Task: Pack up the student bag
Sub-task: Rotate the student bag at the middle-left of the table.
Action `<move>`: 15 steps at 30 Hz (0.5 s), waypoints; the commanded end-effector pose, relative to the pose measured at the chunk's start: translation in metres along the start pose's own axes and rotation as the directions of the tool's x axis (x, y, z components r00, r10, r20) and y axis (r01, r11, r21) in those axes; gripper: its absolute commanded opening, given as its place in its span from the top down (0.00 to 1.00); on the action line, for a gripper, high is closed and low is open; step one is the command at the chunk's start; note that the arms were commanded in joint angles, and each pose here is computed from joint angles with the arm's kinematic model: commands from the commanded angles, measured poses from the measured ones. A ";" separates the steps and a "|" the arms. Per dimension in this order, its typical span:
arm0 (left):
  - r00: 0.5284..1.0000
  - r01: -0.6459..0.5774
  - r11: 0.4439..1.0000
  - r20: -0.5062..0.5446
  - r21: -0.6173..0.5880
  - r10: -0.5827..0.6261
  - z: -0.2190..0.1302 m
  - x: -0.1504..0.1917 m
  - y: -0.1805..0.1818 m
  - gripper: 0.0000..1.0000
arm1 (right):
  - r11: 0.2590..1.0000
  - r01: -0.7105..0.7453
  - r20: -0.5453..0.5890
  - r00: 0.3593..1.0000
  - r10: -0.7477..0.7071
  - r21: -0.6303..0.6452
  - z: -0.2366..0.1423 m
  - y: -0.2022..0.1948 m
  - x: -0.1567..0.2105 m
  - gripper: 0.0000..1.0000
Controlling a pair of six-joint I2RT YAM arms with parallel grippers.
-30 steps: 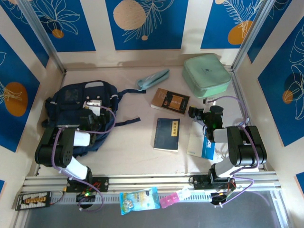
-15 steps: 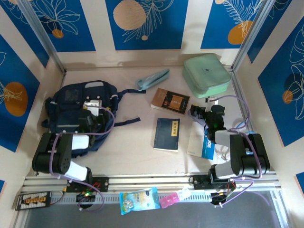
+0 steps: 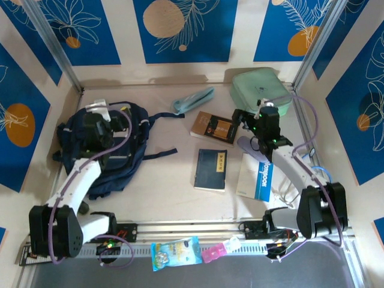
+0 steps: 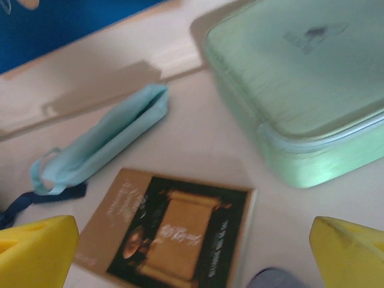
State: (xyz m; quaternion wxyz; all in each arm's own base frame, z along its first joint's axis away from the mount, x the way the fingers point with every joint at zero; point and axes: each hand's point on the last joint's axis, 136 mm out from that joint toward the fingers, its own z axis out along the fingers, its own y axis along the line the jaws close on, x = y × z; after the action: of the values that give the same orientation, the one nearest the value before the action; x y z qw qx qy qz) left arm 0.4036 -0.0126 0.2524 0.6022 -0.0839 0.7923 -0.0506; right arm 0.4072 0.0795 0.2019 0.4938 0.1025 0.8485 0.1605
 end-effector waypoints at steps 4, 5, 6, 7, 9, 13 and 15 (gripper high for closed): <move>0.925 0.132 0.991 -0.355 -0.039 -0.137 0.037 0.060 -0.006 0.00 | 0.993 -0.093 -0.293 0.954 0.068 -0.074 0.020 0.058 0.035 0.01; 0.906 0.155 0.987 -0.391 -0.048 -0.162 0.044 0.068 -0.008 0.00 | 0.991 -0.097 -0.304 0.950 0.065 -0.089 0.022 0.066 0.037 0.01; 0.889 0.170 0.983 -0.421 -0.065 -0.182 0.050 0.075 -0.008 0.00 | 0.990 -0.099 -0.316 0.947 0.061 -0.105 0.025 0.073 0.041 0.01; 0.868 0.187 0.979 -0.452 -0.084 -0.204 0.056 0.083 -0.008 0.00 | 0.987 -0.102 -0.326 0.944 0.056 -0.124 0.028 0.081 0.044 0.01; 0.831 0.188 0.974 -0.507 -0.128 -0.227 0.069 0.101 -0.004 0.00 | 0.983 -0.111 -0.352 0.934 0.055 -0.143 0.033 0.093 0.051 0.01; 0.784 0.060 0.974 -0.593 -0.219 -0.182 0.100 0.126 0.015 0.00 | 0.972 -0.103 -0.399 0.917 0.011 -0.209 0.039 0.116 0.066 0.00; 0.759 -0.007 0.976 -0.636 -0.219 -0.137 0.120 0.139 0.020 0.00 | 0.970 -0.090 -0.416 0.909 -0.012 -0.226 0.041 0.123 0.074 0.00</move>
State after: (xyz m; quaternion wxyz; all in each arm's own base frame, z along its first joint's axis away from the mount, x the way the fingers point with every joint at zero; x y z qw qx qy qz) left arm 0.4759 -0.0259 0.1013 0.3188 -0.1629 0.9319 -0.0577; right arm 0.4132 0.2069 0.1637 0.3264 0.0395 0.9066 0.2645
